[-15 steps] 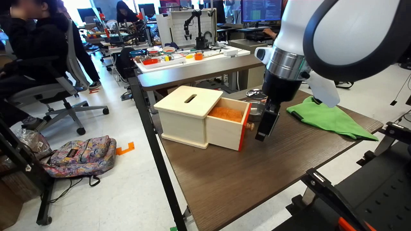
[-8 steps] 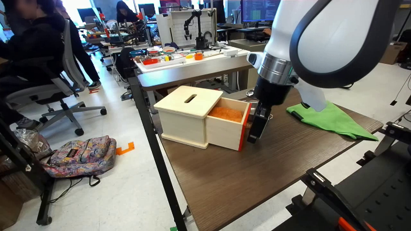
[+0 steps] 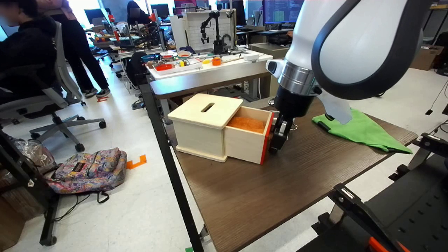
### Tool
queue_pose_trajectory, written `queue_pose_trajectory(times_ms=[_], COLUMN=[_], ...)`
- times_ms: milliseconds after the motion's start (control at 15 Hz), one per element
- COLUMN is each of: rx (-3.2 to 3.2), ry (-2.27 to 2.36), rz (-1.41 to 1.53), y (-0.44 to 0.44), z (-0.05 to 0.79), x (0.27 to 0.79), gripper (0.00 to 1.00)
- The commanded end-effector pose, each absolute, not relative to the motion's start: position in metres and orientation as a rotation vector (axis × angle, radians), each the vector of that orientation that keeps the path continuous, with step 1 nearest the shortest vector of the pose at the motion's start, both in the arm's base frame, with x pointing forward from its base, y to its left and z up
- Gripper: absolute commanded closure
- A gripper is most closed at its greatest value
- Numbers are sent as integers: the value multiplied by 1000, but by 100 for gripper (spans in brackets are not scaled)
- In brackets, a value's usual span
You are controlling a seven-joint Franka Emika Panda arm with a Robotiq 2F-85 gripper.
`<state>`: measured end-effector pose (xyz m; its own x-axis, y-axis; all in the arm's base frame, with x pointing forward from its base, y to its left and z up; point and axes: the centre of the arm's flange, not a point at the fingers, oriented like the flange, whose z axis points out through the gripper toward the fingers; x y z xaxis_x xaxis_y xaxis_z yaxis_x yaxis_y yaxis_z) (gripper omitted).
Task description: Close the open drawer
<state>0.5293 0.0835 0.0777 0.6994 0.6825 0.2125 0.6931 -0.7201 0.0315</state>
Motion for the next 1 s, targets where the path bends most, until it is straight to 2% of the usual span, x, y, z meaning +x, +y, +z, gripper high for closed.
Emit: queue_pose_trajectory(times_ms=[0, 467, 533, 667, 933], rx=[-2824, -2829, -2831, -2834, -2840], ry=[-1184, -1196, -1193, -1193, -1206], rz=[-373, -366, -361, -364, -390], y=[82, 83, 83, 83, 87], z=[78, 81, 81, 83, 93], x=[532, 532, 532, 532, 533], gripper=[99, 97, 65, 57, 28])
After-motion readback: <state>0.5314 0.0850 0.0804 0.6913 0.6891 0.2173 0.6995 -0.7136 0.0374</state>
